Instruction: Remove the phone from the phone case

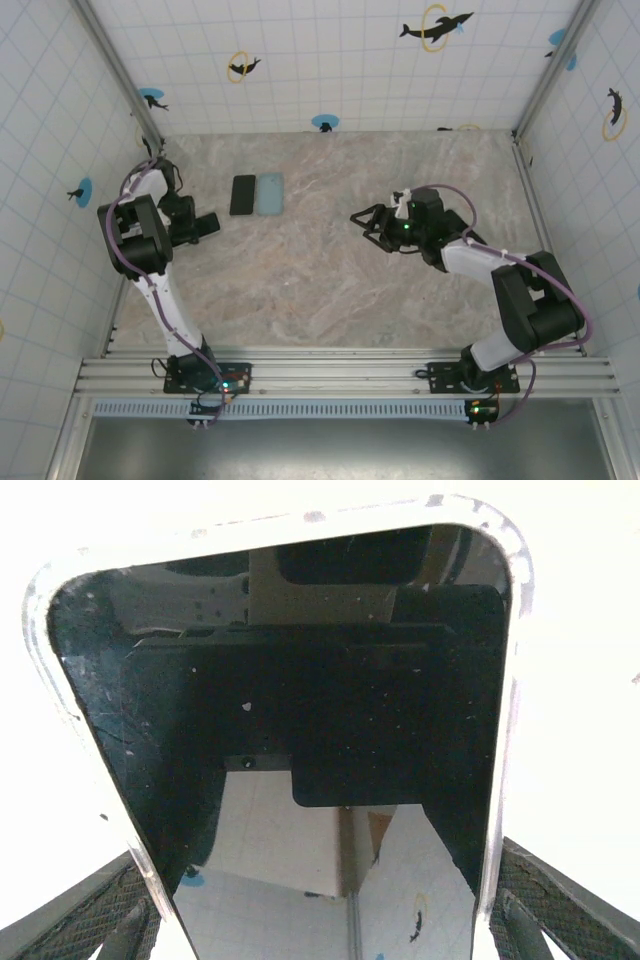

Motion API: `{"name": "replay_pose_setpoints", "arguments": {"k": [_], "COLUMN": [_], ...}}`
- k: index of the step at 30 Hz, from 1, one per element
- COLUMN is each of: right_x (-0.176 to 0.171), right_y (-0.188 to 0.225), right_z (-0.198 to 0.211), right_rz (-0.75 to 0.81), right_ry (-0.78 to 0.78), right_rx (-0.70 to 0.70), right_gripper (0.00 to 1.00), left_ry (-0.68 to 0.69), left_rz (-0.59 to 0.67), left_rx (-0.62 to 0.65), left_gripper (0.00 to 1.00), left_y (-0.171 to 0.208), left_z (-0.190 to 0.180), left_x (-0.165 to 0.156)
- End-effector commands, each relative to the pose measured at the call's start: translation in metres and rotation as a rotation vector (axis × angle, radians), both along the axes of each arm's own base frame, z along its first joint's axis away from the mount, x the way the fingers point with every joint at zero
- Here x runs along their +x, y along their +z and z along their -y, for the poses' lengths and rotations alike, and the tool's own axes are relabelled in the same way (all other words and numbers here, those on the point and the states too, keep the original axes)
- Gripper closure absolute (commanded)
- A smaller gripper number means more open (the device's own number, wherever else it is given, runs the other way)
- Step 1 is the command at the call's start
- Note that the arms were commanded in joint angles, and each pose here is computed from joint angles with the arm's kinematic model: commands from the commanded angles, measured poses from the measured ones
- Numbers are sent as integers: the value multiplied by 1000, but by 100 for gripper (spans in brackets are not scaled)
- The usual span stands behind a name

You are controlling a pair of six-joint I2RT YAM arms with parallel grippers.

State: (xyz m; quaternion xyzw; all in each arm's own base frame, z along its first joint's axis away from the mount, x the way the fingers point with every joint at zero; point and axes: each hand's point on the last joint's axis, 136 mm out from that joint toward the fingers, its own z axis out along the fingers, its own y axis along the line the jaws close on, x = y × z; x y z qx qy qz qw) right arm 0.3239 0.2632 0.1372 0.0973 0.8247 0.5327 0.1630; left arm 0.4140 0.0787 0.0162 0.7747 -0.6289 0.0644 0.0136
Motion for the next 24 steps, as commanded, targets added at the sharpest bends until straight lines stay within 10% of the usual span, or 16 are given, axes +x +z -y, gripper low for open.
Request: {"name": "replay_pose_setpoints", "arguments": {"k": [1,11,24], "right_x": [-1,0,20], "right_y": [-1,14,50], "right_z": [-7,-44,-116], "right_rz": [21,95,299], "right_ry": [10,75,138], "right_rx": [15,35,79], "right_gripper": [20,21,28], "left_ry": [-24,-75,-231], "left_rz": [125,236,413], "left_rx": [23,40,-30], "left_gripper": [38,38,38], "left_y": [36,88,133], "left_z": [-1,16,130], "left_x": [20,6,-13]}}
